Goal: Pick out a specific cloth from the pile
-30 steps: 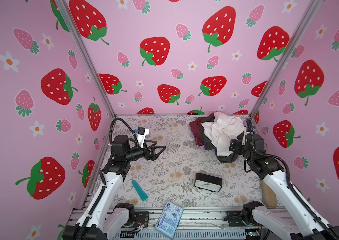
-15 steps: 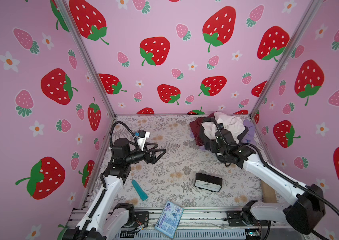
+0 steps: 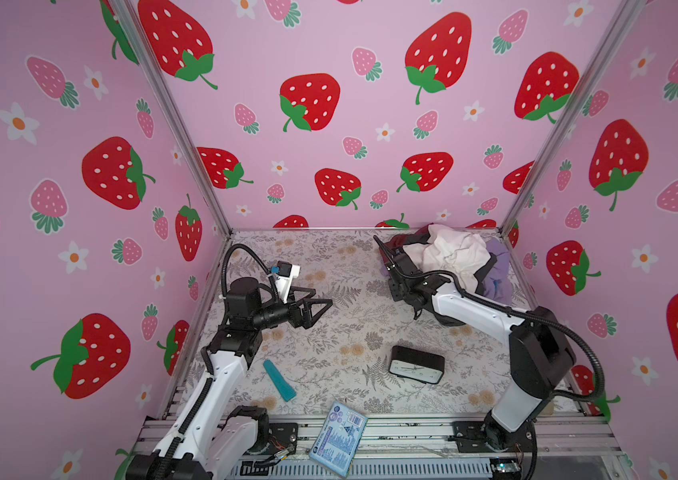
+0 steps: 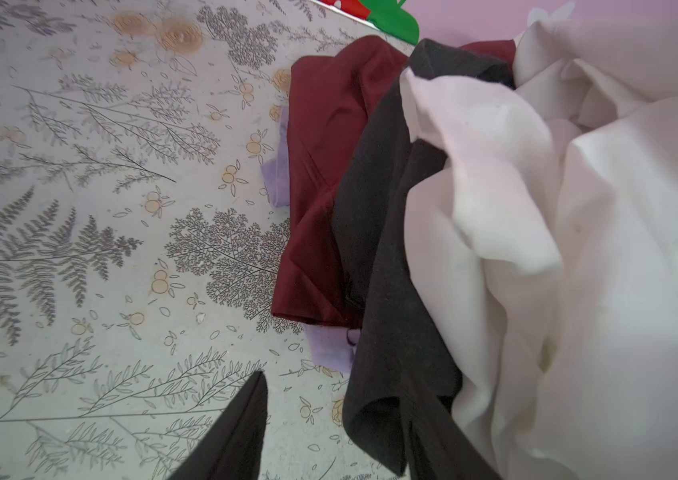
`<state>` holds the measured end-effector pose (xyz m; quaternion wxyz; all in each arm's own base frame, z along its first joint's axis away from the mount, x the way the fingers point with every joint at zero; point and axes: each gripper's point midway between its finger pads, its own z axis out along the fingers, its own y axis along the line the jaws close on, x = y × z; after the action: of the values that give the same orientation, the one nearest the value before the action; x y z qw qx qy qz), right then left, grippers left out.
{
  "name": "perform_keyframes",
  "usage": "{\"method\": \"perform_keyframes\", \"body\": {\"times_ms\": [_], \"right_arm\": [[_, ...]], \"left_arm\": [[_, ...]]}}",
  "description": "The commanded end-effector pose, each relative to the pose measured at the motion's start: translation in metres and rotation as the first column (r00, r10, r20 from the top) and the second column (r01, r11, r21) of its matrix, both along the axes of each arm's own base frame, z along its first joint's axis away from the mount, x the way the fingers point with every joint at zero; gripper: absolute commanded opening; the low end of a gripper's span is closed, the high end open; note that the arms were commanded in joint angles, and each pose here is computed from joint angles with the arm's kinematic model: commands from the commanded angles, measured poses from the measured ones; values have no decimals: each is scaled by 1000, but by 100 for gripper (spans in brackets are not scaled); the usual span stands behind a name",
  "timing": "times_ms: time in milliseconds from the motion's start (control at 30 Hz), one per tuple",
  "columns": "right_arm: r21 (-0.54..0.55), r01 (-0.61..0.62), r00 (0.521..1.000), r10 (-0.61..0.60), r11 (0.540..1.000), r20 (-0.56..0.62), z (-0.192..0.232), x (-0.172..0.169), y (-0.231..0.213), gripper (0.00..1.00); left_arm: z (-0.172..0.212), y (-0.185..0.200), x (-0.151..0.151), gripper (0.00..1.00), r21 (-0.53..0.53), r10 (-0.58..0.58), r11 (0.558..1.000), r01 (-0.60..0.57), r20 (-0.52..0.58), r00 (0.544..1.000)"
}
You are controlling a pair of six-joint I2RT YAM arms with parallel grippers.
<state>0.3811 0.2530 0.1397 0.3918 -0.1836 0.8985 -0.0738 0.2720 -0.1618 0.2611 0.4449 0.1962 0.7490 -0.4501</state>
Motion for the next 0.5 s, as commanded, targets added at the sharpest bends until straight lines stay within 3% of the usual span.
{"method": "perform_keyframes", "body": {"times_ms": [0, 167, 467], "right_arm": [[-90, 32, 999, -30, 995, 23, -4, 7, -6, 52], [-159, 42, 999, -39, 986, 24, -17, 15, -7, 43], [-273, 80, 995, -62, 959, 73, -20, 30, -13, 42]], "left_arm": [[-2, -1, 1, 99, 7, -8, 1000, 8, 23, 1000], [-5, -1, 2, 99, 8, -8, 1000, 8, 19, 1000], [-7, -2, 3, 99, 10, -12, 1000, 12, 20, 1000]]}}
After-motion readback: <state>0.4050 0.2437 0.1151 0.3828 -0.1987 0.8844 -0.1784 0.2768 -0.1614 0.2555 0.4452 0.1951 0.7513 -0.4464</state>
